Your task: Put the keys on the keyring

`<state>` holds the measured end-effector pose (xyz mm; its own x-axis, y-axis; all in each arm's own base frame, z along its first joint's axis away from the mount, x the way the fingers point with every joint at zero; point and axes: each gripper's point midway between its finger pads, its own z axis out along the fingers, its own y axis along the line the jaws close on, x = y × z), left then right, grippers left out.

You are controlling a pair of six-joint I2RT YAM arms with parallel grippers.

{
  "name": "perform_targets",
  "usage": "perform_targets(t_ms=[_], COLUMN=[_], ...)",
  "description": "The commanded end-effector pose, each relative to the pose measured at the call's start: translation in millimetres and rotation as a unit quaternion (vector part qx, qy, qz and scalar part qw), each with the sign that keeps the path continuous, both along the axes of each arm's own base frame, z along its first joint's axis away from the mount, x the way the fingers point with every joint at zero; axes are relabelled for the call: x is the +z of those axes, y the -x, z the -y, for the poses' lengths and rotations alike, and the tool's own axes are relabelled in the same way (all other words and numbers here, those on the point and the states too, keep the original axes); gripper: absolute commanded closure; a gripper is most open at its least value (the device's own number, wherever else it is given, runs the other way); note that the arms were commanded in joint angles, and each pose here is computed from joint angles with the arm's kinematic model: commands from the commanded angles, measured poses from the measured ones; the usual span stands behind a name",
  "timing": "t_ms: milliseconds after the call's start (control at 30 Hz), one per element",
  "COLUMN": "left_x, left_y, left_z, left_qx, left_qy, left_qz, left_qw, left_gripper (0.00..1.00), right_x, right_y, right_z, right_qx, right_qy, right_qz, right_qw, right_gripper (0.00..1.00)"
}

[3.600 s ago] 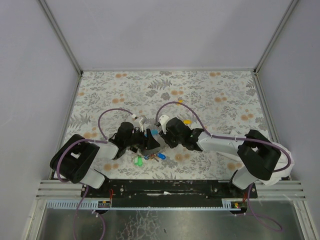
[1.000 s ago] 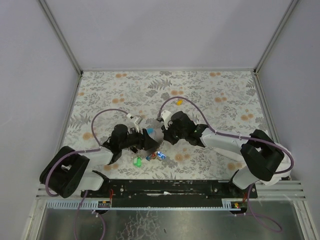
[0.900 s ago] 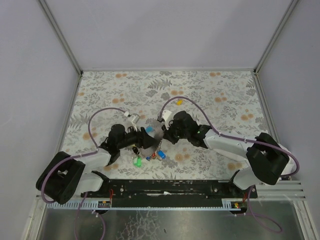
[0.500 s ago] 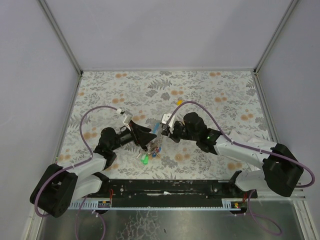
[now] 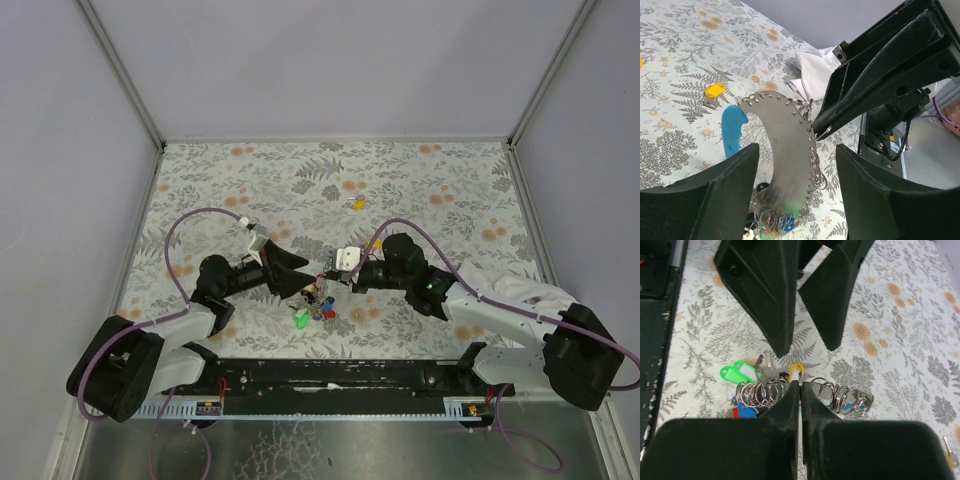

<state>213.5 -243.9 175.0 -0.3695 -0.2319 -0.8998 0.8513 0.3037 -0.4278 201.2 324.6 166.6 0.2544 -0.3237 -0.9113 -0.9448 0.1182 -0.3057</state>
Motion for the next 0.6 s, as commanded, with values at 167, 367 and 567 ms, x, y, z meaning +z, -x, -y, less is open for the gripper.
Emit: perform_targets(t_ms=[167,367,567], left_x=[26,17,18], left_y=[1,18,20], left_z=[-1,4,4], left_qx=[0.004,-0.055,-0.060], left_qy=[0.040,0.006,-0.008], left_qz=[0.103,0.143,0.169], left_qw=[0.994,0.988,0.984], left_gripper=[0.34,0.34,0.35], right_x=[43,44,60], right_y=[4,2,13], right_z=[-9,-3,-2], right_qx=[0.026,-0.005,0.012], right_qy=[-0.062,-0.109,-0.164], right_qz=[0.025,0.028,0.021], right_qw=[0.997,0.994,0.986], right_gripper=[1.00,1.00,1.00])
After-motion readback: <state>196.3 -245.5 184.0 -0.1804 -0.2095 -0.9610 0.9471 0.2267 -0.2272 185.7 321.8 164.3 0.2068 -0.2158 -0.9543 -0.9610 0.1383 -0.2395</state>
